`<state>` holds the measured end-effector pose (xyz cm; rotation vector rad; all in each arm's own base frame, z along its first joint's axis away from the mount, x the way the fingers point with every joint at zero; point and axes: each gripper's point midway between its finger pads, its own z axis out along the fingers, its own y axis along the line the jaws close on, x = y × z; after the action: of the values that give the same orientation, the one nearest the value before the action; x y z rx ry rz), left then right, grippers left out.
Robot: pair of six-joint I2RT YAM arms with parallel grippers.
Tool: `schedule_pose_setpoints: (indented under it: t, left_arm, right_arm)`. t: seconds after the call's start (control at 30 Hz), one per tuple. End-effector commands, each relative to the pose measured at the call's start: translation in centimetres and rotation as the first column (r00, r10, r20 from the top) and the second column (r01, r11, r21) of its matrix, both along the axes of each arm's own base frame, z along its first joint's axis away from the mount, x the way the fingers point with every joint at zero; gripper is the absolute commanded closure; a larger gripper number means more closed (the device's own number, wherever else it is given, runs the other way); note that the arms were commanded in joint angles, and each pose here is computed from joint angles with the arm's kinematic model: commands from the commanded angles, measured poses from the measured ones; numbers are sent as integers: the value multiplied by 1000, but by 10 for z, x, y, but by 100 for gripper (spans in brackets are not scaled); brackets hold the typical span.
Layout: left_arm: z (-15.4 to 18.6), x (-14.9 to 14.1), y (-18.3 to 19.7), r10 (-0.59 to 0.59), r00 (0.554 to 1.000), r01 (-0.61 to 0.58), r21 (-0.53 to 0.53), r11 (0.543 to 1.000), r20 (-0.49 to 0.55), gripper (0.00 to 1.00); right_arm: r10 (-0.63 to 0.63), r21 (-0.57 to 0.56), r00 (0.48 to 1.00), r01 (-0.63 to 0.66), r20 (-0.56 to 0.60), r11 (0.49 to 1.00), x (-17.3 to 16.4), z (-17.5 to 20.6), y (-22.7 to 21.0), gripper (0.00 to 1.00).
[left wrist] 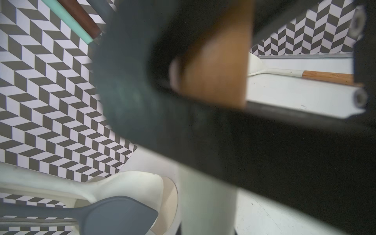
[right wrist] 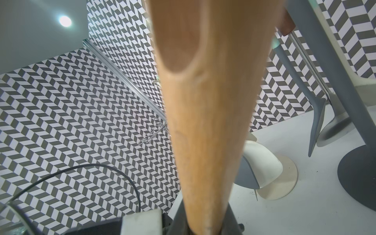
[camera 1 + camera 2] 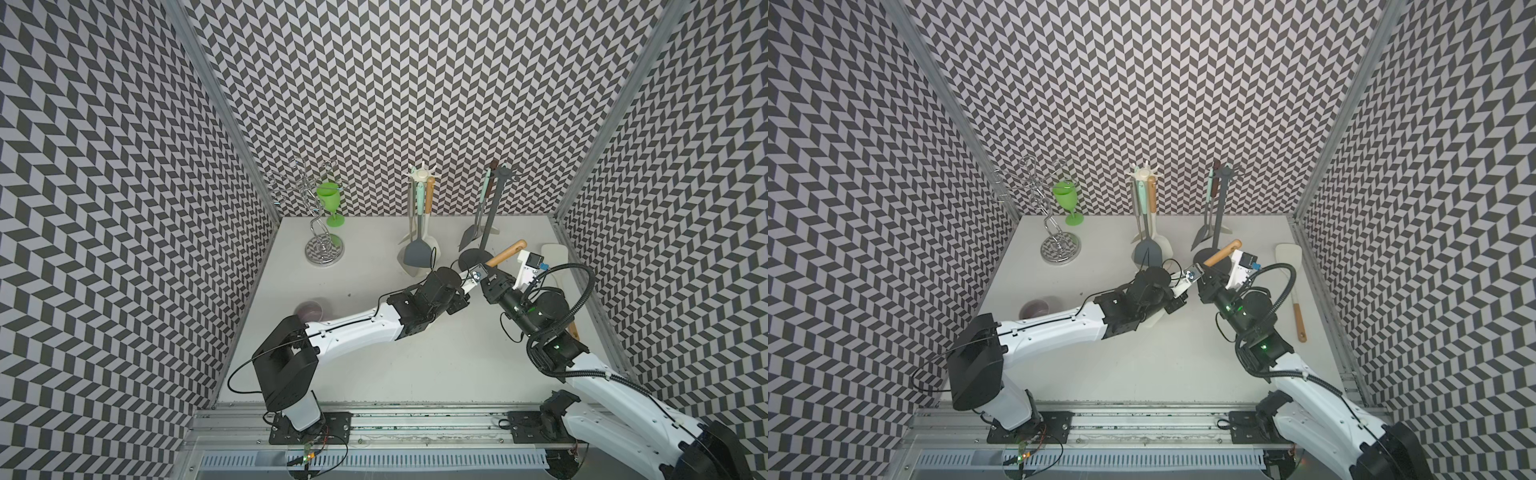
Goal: Take the spatula off the kitchen utensil rack
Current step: Place the spatula at the center of the board.
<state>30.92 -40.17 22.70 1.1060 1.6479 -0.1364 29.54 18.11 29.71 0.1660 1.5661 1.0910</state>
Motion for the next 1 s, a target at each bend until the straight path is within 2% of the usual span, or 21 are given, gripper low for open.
schedule_pose_setpoints:
  t: [0.0, 0.1, 0.17, 0.2, 0.3, 0.4, 0.53, 0.6, 0.67, 0.73, 0.9, 0.97]
  left_arm:
    - [14, 22, 17, 60, 997, -62, 31, 998, 51, 100]
    - [19, 24, 32, 72, 995, -74, 40, 996, 63, 100]
    - [22, 26, 44, 82, 994, -84, 34, 996, 69, 100]
    - [23, 27, 51, 87, 994, -89, 30, 996, 60, 100]
    - [21, 30, 71, 96, 995, -96, 8, 995, 15, 100]
    - [14, 32, 89, 116, 993, -116, -11, 993, 8, 100]
    - [-5, 35, 108, 146, 989, -146, 14, 989, -2, 100]
    - [-15, 39, 115, 163, 987, -163, 26, 986, -14, 100]
    - [-24, 42, 118, 172, 985, -171, 34, 985, -30, 100]
    - [-30, 39, 117, 162, 986, -161, 33, 986, -42, 100]
    - [-34, 35, 114, 150, 988, -148, 30, 988, -41, 100]
    - [-34, 35, 113, 145, 989, -143, 35, 989, -39, 100]
  right_arm:
    - [34, -8, 997, -34, 76, 999, -9, 23, 5, 93]
    - [18, -104, 992, -5, 125, 995, -10, 25, 3, 73]
    - [23, -191, 988, 7, 153, 982, -10, 27, 3, 52]
    - [28, -238, 986, 13, 166, 971, -9, 29, 4, 46]
    - [9, -359, 989, 45, 147, 932, -3, 28, 1, 35]
    - [5, -456, 988, 66, 152, 887, 1, 39, -1, 30]
    - [34, -572, 978, 92, 205, 815, 3, 62, 0, 26]
    - [44, -637, 970, 122, 238, 761, 8, 72, -1, 27]
    - [68, -689, 958, 150, 279, 709, 13, 81, 1, 33]
    - [117, -753, 942, 174, 315, 634, 18, 85, 6, 33]
    - [286, -900, 894, 231, 346, 370, 33, 75, 20, 34]
    - [345, -924, 870, 264, 352, 277, 37, 69, 23, 31]
